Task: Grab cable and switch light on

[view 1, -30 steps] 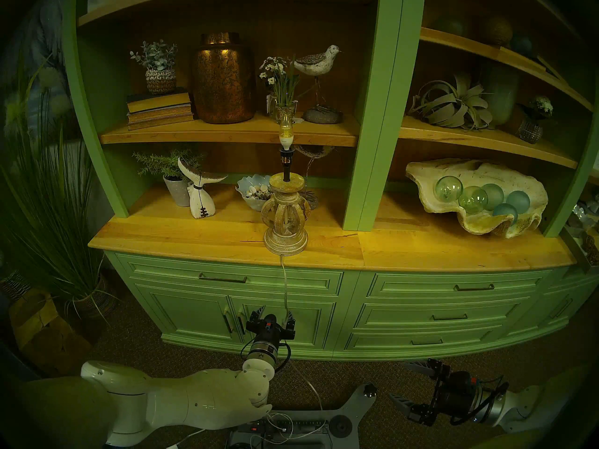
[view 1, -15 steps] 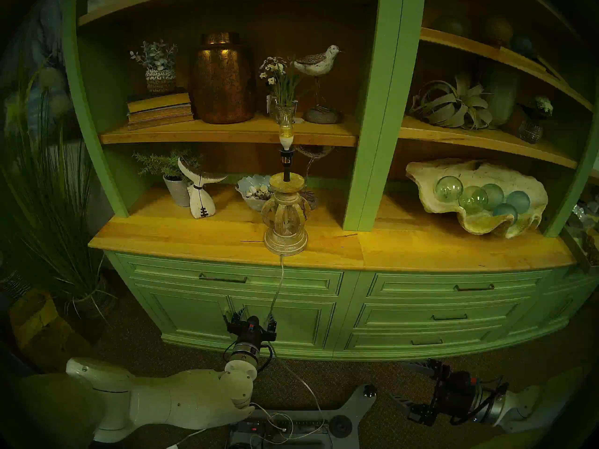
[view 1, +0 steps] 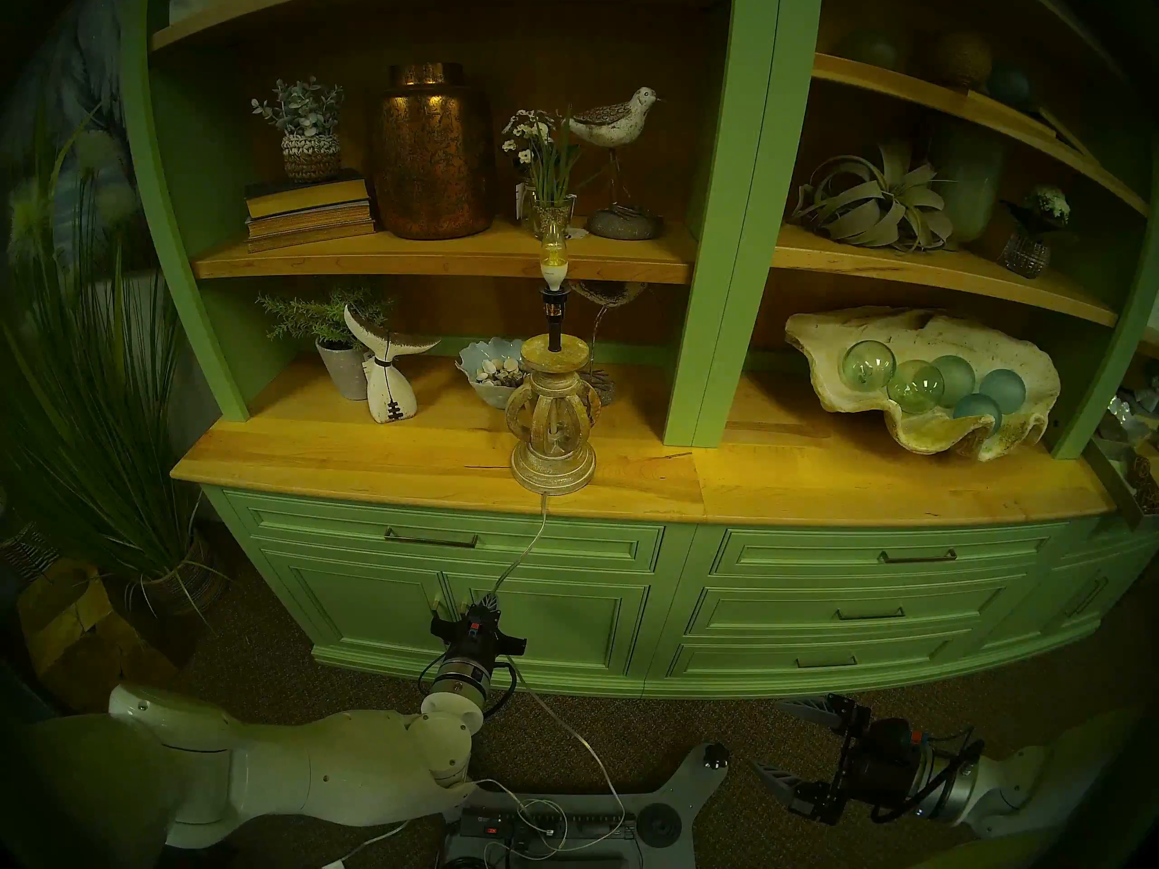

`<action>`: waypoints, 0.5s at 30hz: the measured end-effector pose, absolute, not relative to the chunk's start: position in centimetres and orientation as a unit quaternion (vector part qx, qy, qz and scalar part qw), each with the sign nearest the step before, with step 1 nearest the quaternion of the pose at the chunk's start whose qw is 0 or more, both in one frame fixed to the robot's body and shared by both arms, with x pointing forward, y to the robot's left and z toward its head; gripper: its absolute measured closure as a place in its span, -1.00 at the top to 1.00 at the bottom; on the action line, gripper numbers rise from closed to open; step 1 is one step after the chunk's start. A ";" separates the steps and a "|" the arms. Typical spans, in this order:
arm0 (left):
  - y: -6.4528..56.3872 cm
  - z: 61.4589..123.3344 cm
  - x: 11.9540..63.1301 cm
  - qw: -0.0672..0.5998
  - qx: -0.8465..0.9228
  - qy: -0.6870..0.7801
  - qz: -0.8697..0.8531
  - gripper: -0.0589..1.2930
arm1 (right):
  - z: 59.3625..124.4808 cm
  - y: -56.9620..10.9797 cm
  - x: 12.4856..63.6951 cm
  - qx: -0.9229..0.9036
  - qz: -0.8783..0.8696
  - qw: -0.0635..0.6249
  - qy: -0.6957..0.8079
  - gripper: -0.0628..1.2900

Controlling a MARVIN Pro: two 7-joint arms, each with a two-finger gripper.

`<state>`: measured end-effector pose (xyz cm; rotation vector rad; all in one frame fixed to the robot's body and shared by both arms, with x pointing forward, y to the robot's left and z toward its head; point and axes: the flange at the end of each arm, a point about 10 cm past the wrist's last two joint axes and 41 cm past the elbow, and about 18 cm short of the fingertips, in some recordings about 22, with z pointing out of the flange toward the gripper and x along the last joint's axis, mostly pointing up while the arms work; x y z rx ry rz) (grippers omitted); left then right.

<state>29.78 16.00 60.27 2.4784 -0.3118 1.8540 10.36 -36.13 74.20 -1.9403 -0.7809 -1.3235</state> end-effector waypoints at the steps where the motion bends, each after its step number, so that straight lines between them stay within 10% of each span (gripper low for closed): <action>1: 15.6 60.9 29.8 0.042 0.791 -0.100 0.602 -0.94 | 74.2 -36.1 10.4 -0.741 -0.505 0.327 -0.298 0.92; 15: 14.8 66.8 31.4 0.184 0.732 -0.132 0.643 -0.94 | 74.2 -36.2 10.3 -0.741 -0.505 0.327 -0.298 0.92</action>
